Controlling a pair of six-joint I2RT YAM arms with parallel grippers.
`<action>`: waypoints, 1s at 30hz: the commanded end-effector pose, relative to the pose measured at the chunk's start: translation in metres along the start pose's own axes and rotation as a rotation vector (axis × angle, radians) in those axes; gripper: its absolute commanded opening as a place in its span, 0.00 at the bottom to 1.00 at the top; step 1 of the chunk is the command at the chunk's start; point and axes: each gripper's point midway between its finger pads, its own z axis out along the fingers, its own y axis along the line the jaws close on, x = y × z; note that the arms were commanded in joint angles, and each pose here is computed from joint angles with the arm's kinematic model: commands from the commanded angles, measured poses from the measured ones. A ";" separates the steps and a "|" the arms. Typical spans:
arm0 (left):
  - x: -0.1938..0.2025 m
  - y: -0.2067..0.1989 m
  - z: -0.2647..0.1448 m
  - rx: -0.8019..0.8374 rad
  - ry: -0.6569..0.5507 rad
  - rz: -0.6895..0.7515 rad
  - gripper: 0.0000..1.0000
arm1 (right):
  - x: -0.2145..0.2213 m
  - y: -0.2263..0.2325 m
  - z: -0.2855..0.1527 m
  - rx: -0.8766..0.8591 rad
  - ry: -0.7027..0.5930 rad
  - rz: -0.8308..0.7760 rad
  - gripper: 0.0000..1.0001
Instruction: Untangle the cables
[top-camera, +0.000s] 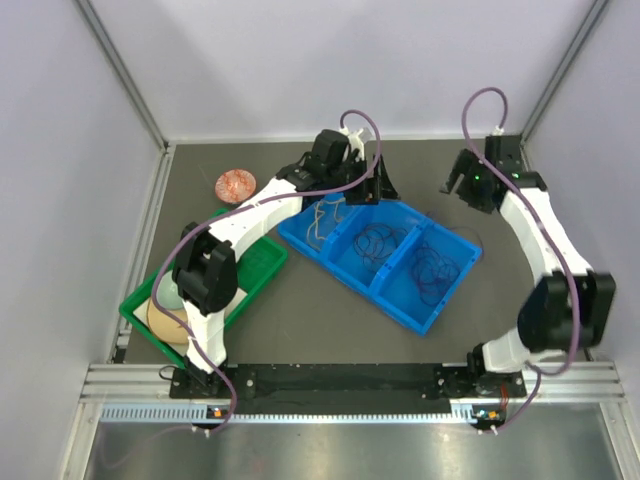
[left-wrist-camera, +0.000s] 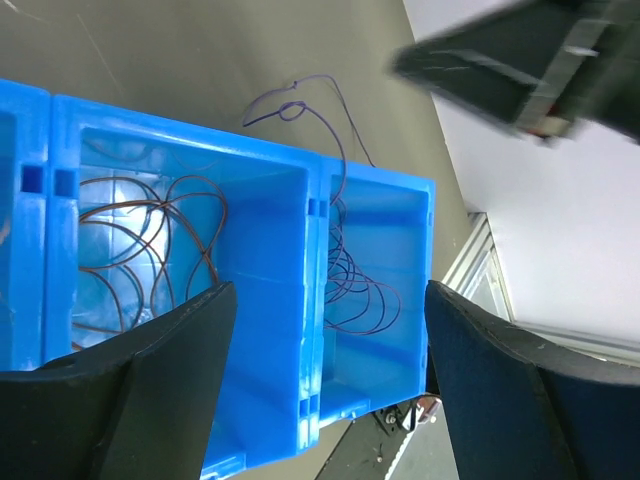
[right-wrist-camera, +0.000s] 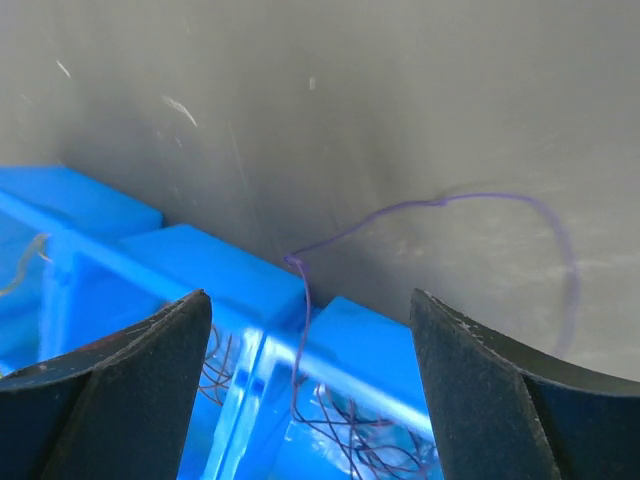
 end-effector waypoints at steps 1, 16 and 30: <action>-0.017 -0.007 -0.016 0.017 -0.064 0.042 0.81 | 0.021 0.018 0.034 -0.074 0.145 0.029 0.80; -0.018 0.000 -0.020 0.005 -0.073 0.029 0.80 | 0.046 0.019 0.059 -0.111 0.204 0.070 0.00; -0.019 0.002 -0.021 0.008 -0.078 0.027 0.81 | -0.018 0.036 -0.053 -0.221 -0.162 -0.004 0.00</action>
